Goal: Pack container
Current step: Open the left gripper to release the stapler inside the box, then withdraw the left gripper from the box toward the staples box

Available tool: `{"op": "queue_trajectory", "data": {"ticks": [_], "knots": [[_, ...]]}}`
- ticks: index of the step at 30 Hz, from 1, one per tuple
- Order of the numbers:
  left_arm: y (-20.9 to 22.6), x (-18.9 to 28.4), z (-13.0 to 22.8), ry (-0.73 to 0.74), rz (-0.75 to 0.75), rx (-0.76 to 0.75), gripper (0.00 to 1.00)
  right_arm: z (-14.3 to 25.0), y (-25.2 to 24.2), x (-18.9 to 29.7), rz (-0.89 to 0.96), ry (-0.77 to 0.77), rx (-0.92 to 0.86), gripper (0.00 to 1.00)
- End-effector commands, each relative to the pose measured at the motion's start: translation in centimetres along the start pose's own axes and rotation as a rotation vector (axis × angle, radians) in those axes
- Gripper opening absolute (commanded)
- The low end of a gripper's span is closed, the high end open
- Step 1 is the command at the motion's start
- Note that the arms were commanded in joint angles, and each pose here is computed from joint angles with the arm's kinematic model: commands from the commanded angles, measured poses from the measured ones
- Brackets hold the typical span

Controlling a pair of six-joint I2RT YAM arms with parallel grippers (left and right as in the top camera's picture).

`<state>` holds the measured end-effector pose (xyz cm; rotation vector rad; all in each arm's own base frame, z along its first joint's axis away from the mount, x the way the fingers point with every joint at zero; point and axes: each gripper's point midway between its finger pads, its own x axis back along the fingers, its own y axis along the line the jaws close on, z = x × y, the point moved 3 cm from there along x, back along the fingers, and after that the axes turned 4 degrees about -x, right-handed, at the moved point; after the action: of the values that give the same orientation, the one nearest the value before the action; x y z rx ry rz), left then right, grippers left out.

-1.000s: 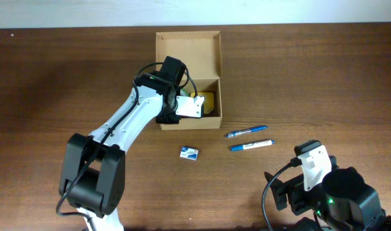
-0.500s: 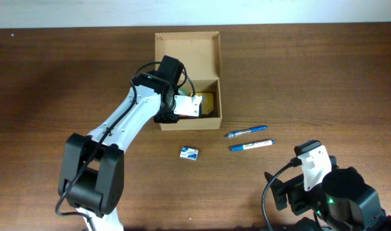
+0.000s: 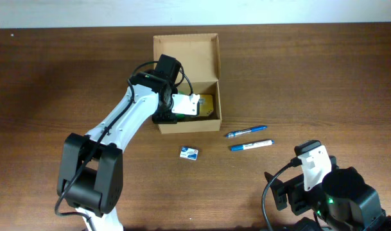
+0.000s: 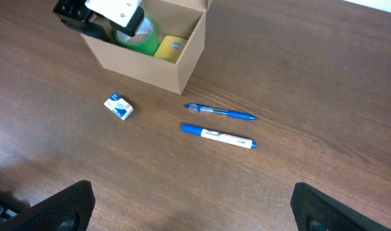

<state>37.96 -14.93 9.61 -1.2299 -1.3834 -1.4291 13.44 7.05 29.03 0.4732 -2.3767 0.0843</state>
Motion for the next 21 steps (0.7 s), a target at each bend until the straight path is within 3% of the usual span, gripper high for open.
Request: {"op": "queue_trajectory", "data": {"ticks": [1,6,8,15,17,20,21], "knots": [[0.9,0.5,0.0,-0.006,-0.027,-0.007,0.63,0.0,-0.2,0.1,0.014,-0.01,0.01,0.99],[1.9,0.6,0.2,-0.001,-0.073,0.0,0.62,0.0,-0.2,0.1,0.014,-0.01,0.01,0.99],[2.7,1.2,0.2,0.008,-0.099,0.009,0.58,0.0,-0.2,0.1,0.014,-0.01,0.01,0.99],[6.6,5.9,-0.8,-0.043,-0.215,0.185,0.48,0.0,-0.2,0.1,0.014,-0.01,0.01,0.99],[7.1,7.2,-1.0,-0.058,-0.223,0.237,0.42,0.0,-0.2,0.1,0.014,-0.01,0.01,0.99],[7.5,9.4,-1.9,-0.117,-0.212,0.355,0.15,0.0,-0.2,0.1,0.014,-0.01,0.01,0.99],[7.6,10.0,-2.1,-0.136,-0.209,0.411,0.13,0.0,-0.2,0.1,0.014,-0.01,0.01,0.99]]}}
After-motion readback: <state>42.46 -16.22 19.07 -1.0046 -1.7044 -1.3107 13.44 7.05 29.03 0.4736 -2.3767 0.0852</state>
